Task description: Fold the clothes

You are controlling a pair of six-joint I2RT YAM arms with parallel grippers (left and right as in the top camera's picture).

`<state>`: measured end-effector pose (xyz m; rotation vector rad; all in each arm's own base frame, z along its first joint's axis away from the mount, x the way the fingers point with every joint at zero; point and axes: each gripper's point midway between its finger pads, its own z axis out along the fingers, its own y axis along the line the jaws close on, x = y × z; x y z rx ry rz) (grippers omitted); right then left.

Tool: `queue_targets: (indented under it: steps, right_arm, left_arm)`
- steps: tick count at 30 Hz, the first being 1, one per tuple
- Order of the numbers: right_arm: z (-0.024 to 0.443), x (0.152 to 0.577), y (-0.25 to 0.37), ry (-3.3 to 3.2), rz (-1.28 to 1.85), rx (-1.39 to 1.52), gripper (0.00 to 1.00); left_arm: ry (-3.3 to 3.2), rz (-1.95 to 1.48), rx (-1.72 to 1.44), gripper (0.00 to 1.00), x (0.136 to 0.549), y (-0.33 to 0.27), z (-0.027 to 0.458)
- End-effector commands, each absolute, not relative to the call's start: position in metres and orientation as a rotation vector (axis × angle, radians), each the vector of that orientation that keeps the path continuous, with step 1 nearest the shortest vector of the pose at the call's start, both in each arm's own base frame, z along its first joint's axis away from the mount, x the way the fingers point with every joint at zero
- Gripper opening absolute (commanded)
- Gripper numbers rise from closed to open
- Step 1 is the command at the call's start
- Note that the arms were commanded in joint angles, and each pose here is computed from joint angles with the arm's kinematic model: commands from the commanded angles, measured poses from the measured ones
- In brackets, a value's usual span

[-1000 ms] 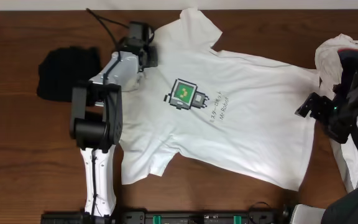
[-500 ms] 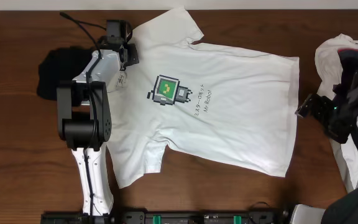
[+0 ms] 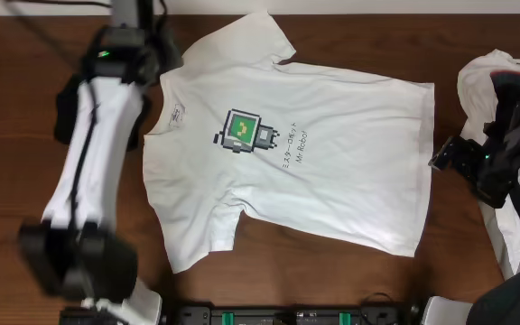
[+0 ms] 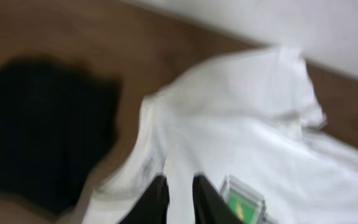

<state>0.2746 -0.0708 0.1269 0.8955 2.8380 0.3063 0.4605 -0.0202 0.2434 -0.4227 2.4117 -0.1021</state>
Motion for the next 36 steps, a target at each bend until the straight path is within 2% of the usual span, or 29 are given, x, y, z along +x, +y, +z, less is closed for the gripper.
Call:
queue_targets:
  steps: [1, 5, 11, 18, 26, 32, 33, 36]
  right_arm:
    - [0.134, 0.277, -0.073, 2.815, 0.314, 0.877, 0.99]
    - [0.134, 0.277, -0.073, 2.815, 0.314, 0.877, 0.99]
    - [0.134, 0.277, -0.073, 2.815, 0.314, 0.877, 0.99]
    - [0.134, 0.277, -0.073, 2.815, 0.314, 0.877, 0.99]
    - [0.134, 0.277, -0.073, 2.815, 0.314, 0.877, 0.99]
    - [0.134, 0.277, -0.073, 2.815, 0.313, 0.877, 0.99]
    - [0.134, 0.277, -0.073, 2.815, 0.314, 0.877, 0.99]
    - [0.134, 0.277, -0.073, 2.815, 0.314, 0.877, 0.99]
  left_arm:
    - [2.491, -0.096, -0.541, 0.17, 0.427, -0.016, 0.238]
    - [2.578, -0.074, -0.608, 0.17, 0.377, -0.013, 0.247]
    - [2.640, -0.058, -0.650, 0.17, 0.324, -0.009, 0.262]
    - [2.792, 0.011, -0.720, 0.17, 0.267, -0.005, 0.246]
    - [2.922, -0.025, -0.703, 0.17, 0.219, -0.012, 0.209]
    - [2.871, -0.080, -0.703, 0.17, 0.199, -0.014, 0.192]
    - [2.869, -0.081, -0.715, 0.23, 0.196, -0.014, 0.190]
    - [2.886, -0.072, -0.729, 0.25, 0.188, -0.013, 0.182]
